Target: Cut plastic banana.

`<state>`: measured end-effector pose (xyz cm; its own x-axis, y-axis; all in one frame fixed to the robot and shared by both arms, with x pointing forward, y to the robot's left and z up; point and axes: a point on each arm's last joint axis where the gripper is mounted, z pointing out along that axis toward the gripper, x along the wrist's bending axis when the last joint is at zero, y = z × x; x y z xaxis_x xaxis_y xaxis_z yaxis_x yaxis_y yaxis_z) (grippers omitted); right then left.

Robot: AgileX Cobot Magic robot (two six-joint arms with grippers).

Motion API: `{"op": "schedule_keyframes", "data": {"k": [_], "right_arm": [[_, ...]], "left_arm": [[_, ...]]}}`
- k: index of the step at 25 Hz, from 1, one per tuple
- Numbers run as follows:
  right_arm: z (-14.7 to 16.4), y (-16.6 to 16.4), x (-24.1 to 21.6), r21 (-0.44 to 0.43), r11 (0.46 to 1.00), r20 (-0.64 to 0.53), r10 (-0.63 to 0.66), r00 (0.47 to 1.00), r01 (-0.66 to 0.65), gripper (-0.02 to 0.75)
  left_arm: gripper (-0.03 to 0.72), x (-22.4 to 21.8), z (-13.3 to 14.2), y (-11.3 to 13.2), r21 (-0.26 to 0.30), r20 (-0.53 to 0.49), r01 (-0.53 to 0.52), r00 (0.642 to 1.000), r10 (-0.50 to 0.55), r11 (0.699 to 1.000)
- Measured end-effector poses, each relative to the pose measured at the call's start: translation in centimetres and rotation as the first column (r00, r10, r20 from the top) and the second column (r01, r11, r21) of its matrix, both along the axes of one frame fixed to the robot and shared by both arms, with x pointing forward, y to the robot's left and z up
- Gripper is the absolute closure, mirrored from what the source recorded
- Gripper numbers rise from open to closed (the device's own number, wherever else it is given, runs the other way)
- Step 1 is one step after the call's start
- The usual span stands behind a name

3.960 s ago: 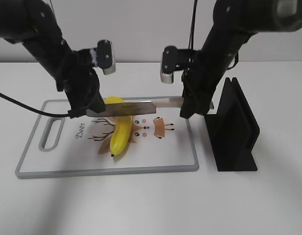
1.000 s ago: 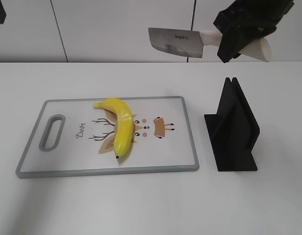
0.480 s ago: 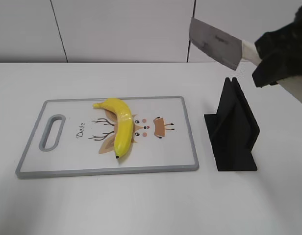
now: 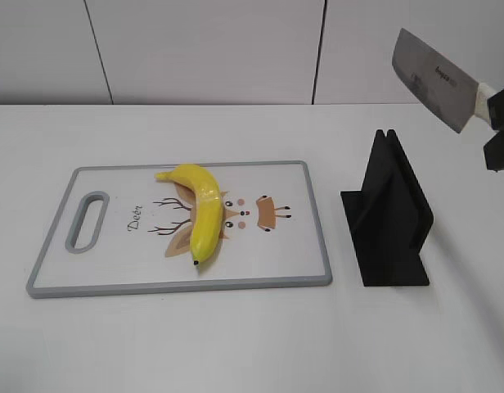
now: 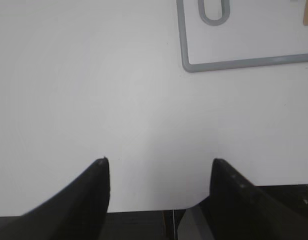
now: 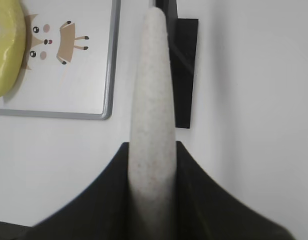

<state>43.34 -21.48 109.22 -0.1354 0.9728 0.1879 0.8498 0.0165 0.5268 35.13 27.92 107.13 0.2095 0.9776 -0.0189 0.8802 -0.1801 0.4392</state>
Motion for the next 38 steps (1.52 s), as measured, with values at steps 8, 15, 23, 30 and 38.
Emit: {"op": "schedule_keyframes", "data": {"k": [8, 15, 23, 30, 38], "right_arm": [[-0.9, 0.3, 0.9, -0.005, 1.000, -0.027, -0.021, 0.999, 0.021, 0.568], [-2.4, 1.0, 2.5, -0.015, 1.000, -0.047, -0.022, 0.999, 0.021, 0.568], [-4.2, 1.6, 4.0, -0.032, 0.999, -0.086, -0.024, 0.996, 0.021, 0.568], [-4.9, 1.8, 4.5, -0.036, 0.999, -0.100, -0.031, 0.995, 0.028, 0.568], [-4.9, 1.8, 4.6, -0.035, 0.999, -0.099, -0.045, 0.994, 0.042, 0.568]], "left_arm": [[0.097, -5.7, -1.2, 1.0, -0.035, 0.210, 0.003, 0.978, 0.005, 0.999], [0.097, -8.4, -0.8, 1.6, -0.051, 0.404, 0.005, 0.915, 0.016, 0.999], [0.097, -8.6, -1.1, 1.7, -0.068, 0.541, 0.009, 0.841, 0.029, 0.998], [0.097, -8.9, -1.2, 1.3, -0.053, 0.519, 0.064, 0.854, -0.027, 0.996], [0.097, -9.8, -2.4, 1.5, -0.026, 0.464, 0.074, 0.884, -0.053, 0.997]]}}
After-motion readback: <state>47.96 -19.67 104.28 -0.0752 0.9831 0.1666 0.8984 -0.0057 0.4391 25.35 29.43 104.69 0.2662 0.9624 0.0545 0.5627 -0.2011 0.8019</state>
